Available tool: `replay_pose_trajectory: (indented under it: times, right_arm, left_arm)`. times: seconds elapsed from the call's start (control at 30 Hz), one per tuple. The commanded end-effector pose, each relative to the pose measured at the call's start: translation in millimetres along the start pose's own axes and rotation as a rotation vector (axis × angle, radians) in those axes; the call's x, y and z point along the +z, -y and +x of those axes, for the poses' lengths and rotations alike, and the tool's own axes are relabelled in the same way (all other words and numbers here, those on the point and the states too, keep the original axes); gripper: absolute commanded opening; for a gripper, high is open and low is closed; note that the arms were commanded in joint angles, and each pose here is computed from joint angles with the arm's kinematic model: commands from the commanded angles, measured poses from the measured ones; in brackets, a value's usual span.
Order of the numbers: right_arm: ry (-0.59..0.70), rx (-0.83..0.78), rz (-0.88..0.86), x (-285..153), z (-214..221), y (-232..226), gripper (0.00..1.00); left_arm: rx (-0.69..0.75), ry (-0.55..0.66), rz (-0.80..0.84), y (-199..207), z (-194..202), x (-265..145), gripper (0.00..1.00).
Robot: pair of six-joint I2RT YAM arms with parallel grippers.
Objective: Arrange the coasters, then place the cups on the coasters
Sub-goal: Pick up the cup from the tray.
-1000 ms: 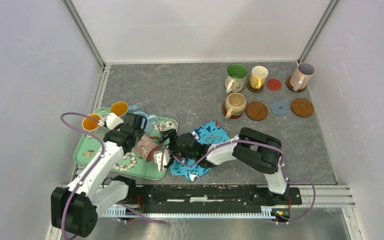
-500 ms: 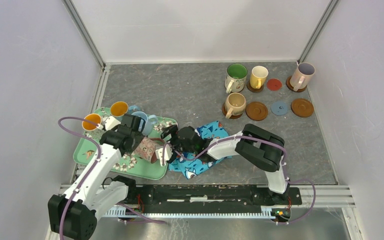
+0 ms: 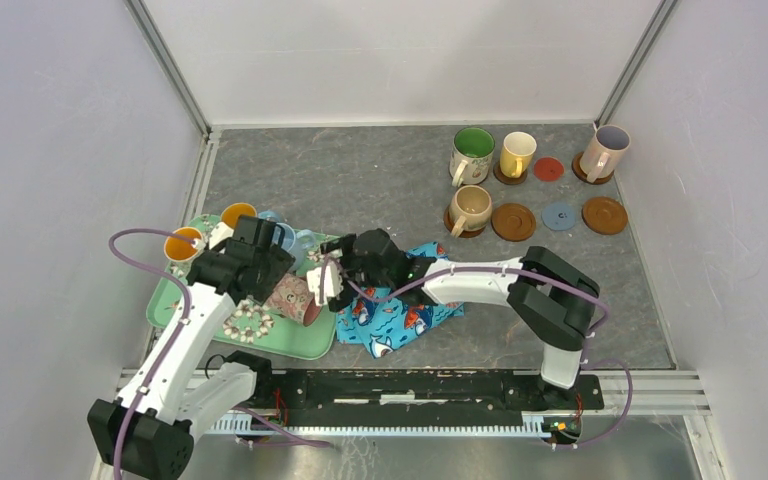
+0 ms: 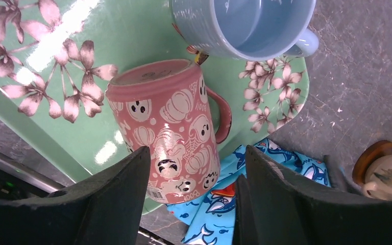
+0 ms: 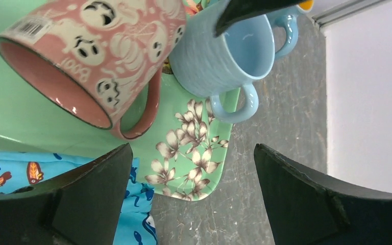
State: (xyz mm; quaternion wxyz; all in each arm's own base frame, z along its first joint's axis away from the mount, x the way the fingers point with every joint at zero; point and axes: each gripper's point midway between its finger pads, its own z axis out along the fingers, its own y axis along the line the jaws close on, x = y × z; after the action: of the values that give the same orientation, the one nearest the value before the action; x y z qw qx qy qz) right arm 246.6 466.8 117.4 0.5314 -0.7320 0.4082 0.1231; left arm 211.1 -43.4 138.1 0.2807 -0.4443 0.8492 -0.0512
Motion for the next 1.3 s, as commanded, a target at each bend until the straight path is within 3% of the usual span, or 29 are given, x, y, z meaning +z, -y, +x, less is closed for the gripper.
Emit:
replay_pose_trajectory:
  times: [0.0, 0.17, 0.53, 0.73, 0.8, 1.07, 1.27]
  right_arm:
    - [0.052, 0.196, 0.01, -1.3, -21.6, 34.8, 0.97]
    - [0.034, 0.369, 0.034, 7.8, -19.3, 59.1, 0.97]
    - [0.021, 0.723, -0.003, 49.9, -16.1, 64.8, 0.96]
    - [-0.001, 0.902, -0.049, 53.6, -4.0, 48.0, 0.93]
    - [-0.037, 0.929, -0.045, 54.9, 6.6, 42.4, 0.91]
    - [-0.142, 0.981, -0.06, 53.9, 27.9, 15.3, 0.86]
    - [-0.231, 0.982, -0.034, 58.3, 36.7, 4.5, 0.86]
  left_arm:
    - [-0.083, -0.041, -0.037, -5.4, 11.0, 5.4, 0.77]
    - [-0.114, -0.054, -0.085, -24.3, 24.1, 19.5, 0.77]
    - [-0.178, -0.065, -0.222, -84.5, 50.3, 31.0, 0.61]
    - [-0.216, -0.042, -0.171, -83.7, 47.7, 27.5, 0.36]
    - [-0.202, -0.04, -0.175, -84.0, 47.0, 27.2, 0.34]
    - [-0.13, -0.021, -0.183, -77.6, 33.1, 12.6, 0.37]
    - [-0.111, 0.008, -0.19, -75.4, 23.0, 5.1, 0.64]
